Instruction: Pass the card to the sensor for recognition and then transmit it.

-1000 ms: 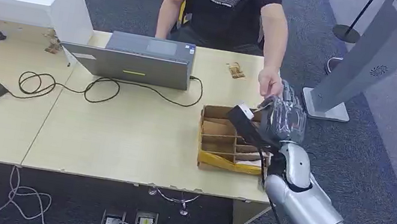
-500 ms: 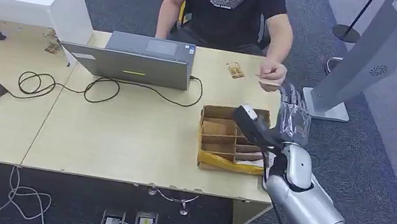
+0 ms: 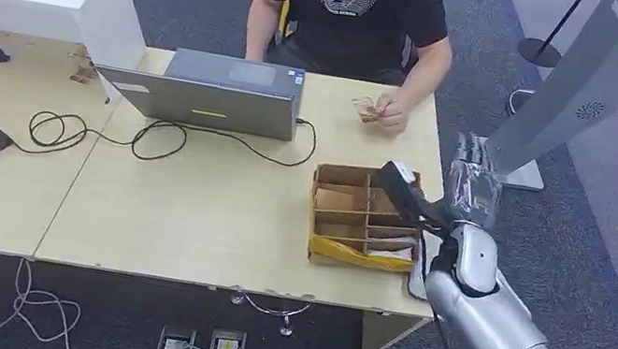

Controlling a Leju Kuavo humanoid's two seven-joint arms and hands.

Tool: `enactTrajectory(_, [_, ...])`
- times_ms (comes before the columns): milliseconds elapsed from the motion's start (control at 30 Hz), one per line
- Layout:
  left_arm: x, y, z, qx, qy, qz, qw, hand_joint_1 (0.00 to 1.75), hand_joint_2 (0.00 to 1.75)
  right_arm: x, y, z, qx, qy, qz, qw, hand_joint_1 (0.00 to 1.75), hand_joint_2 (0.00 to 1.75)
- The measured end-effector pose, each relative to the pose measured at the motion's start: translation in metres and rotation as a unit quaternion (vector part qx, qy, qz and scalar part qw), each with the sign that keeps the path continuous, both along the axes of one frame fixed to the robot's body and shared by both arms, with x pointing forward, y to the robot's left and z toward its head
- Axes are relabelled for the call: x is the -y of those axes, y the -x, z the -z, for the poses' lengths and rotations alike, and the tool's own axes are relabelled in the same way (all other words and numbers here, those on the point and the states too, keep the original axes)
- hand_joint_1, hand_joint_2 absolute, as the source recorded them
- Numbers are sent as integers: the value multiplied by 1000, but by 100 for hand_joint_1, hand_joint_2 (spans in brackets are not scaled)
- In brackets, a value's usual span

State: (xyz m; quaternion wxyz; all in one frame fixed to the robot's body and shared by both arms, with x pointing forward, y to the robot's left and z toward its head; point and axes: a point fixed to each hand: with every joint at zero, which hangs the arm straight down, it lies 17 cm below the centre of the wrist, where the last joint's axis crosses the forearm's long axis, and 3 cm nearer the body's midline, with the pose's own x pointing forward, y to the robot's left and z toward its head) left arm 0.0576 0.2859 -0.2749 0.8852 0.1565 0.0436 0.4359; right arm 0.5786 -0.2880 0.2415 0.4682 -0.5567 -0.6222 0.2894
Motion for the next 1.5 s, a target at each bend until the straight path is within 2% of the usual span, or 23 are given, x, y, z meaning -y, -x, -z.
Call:
enactTrajectory(300, [2, 9, 2, -2, 4, -1, 1000, 0, 0, 130, 1, -8, -35, -17, 133, 990, 0, 175])
enactTrajectory(500, [2, 12, 2, -3, 4, -1, 1000, 0, 0, 168, 7, -18, -30, -13, 164, 986, 0, 175])
enactTrajectory(600, [2, 12, 2, -2, 4, -2, 1000, 0, 0, 198, 18, -9, -40, -14, 192, 980, 0, 175])
enactTrajectory(667, [3, 13, 2, -2, 4, -3, 1000, 0, 0, 237, 36, 5, -57, -12, 228, 972, 0, 175])
enactTrajectory(800, [3, 16, 2, -3, 4, -3, 1000, 0, 0, 287, 69, 39, -87, -31, 278, 956, 0, 175])
enactTrajectory(933, [3, 16, 2, -4, -1, 2, 1000, 0, 0, 361, 126, 91, -127, -48, 364, 921, 0, 175])
enactTrajectory(1000, [2, 18, 2, -7, -2, 3, 1000, 0, 0, 383, 153, 115, -142, -54, 393, 907, 0, 175])
enactTrajectory(1233, [4, 18, 1, -10, -4, -7, 1000, 0, 0, 420, 219, 177, -167, -110, 442, 875, 0, 175])
enactTrajectory(1367, [4, 20, 1, -13, -6, -5, 1000, 0, 0, 422, 258, 221, -203, -117, 459, 857, 0, 175])
enactTrajectory(1400, [4, 20, 1, -14, -6, -5, 1000, 0, 0, 424, 278, 238, -214, -130, 475, 844, 0, 175])
enactTrajectory(1500, [4, 20, 1, -15, -7, -5, 1000, 0, 0, 423, 299, 258, -228, -143, 480, 835, 0, 175])
